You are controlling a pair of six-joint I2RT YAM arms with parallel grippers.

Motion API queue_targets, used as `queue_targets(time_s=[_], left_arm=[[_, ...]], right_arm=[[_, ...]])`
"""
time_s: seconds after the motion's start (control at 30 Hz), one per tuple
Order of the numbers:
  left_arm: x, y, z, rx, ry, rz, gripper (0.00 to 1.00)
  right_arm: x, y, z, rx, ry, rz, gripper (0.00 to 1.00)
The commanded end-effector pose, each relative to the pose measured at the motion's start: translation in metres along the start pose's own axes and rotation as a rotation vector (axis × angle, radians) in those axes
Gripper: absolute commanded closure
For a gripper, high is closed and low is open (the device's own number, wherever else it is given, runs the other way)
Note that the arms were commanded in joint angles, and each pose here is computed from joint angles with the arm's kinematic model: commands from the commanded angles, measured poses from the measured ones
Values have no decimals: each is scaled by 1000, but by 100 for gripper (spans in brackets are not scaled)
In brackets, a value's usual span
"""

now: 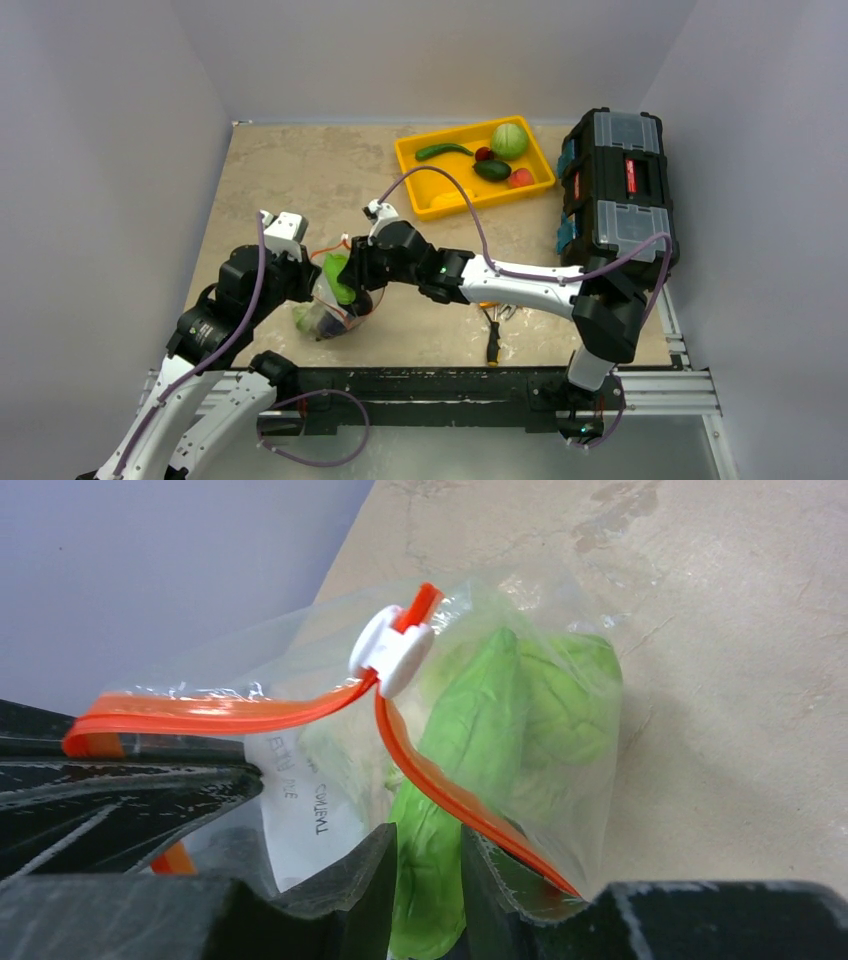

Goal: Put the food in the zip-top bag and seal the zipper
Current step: Place the fake vegetable in the zipper food storage bag, then pick up the fake fruit from the bin.

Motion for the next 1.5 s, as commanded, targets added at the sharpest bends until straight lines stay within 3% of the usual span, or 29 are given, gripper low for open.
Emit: queue_targets(time_s=[0.0,0.37,0.7,0.87,1.17,1.33,1.47], left_arm=[[-12,-5,-3,30,-73,-7,100],[-12,-5,-3,31,-73,-6,100],[-12,-5,-3,27,-75,-8,100],[-12,-5,-2,23,-69,-6,100],[-12,-5,-2,19,-65,-5,100],[-12,-5,-1,17,-62,-5,100],[-12,-5,-1,16,-63,-7,100]], right_arm=[[1,4,-1,-56,-4,-19,73],[14,25,18,-180,39,-15,80],[-10,26,-3,-92,-18,-81,79],[-43,29,-37,1,-148,-166,73],[-69,0,-80,218,-262,-256,66],[-86,-36,-97,327,-309,-226,63],[-101,-94,-109,542,-344,-147,56]])
Point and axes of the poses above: each gripper's point midway between its finger pads, its own z axis out along the fingers, its own y axis along the line the jaws close on, x = y × z, the point moved 10 cm from there along -z, back along the fingers, and after that the axes turned 13 degrees about -z, right-handed, at the moved point
